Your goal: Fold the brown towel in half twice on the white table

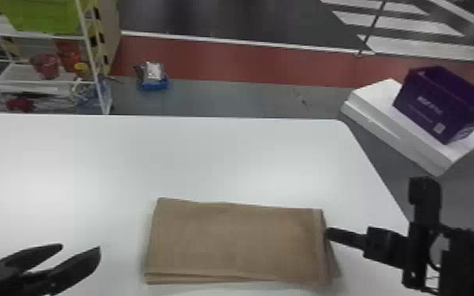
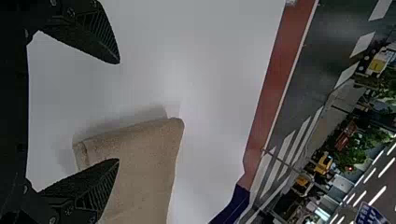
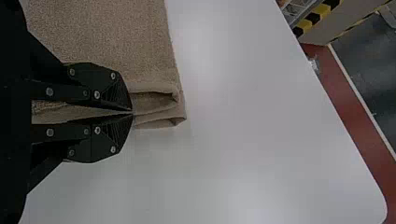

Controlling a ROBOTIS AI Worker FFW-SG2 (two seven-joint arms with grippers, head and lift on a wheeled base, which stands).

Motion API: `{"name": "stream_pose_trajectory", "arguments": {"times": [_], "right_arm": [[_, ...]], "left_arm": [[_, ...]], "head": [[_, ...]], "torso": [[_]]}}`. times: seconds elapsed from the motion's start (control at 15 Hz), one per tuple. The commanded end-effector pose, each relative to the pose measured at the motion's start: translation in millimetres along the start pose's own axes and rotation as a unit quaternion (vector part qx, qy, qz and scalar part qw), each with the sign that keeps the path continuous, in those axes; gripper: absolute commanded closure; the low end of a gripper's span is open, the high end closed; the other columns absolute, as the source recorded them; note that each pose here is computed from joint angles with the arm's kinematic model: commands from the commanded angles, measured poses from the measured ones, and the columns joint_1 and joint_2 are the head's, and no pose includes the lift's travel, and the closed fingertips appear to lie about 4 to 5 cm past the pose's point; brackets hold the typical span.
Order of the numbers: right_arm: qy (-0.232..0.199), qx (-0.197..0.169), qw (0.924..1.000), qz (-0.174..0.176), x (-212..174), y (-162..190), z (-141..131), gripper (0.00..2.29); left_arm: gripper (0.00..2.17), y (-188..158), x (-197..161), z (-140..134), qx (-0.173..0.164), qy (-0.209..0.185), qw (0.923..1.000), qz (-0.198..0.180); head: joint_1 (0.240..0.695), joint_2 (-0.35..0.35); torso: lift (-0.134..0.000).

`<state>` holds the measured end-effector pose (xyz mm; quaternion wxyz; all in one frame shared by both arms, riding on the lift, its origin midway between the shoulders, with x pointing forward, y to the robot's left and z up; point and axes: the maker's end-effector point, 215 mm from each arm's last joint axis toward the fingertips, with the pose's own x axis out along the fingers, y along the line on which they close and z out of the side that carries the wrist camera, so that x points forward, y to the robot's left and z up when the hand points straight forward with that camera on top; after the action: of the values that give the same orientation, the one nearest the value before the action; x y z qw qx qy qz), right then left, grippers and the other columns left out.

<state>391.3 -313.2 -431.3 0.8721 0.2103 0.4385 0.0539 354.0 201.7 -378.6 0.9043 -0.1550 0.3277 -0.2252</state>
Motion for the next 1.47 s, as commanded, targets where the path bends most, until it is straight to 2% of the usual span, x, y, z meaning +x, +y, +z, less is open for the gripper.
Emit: {"name": "stream_pose_trajectory", "arguments": {"times": [0.0, 0.27, 0.33, 0.67, 0.93, 1.2, 1.4], "right_arm": [[0.025, -0.004, 0.9997, 0.006, 12.1, 8.7, -14.1, 1.0], [0.052, -0.032, 0.9978, 0.026, 29.9, 43.2, -33.1, 1.0], [0.055, -0.039, 0.9973, 0.03, 34.1, 52.9, -35.0, 1.0], [0.055, -0.073, 0.9943, 0.054, 49.9, 102.8, -27.1, 1.0], [0.063, -0.099, 0.9905, 0.073, 62.4, 143.7, -31.1, 1.0], [0.078, -0.103, 0.9882, 0.082, 71.0, 160.3, -45.0, 1.0], [0.072, -0.1, 0.9895, 0.076, 65.1, 155.3, -46.5, 0.99]], "left_arm": [[0.15, 2.4, -2.6, 2.8, -0.002, -0.006, 1.0, 0.0], [0.15, 5.8, -5.5, 6.2, -0.002, -0.011, 0.9999, 0.003], [0.15, 6.4, -6.3, 7.7, -0.002, -0.013, 0.9999, 0.004], [0.15, 7.1, -7.8, 12.3, -0.002, -0.019, 0.9998, 0.002], [0.15, 4.7, -7.7, 14.2, 0.0, -0.021, 0.9998, -0.001], [0.15, 2.7, -8.3, 15.3, -0.001, -0.023, 0.9997, -0.005], [0.15, -5.0, -8.3, 15.1, -0.003, -0.024, 0.9995, -0.018]], "head": [[0.695, -0.173], [0.695, -0.13], [0.695, -0.101], [0.695, -0.02], [0.695, 0.035], [0.695, 0.091], [0.695, 0.111]], "torso": [[-0.124], [-0.124], [-0.124], [-0.124], [-0.124], [-0.124], [-0.124]]}}
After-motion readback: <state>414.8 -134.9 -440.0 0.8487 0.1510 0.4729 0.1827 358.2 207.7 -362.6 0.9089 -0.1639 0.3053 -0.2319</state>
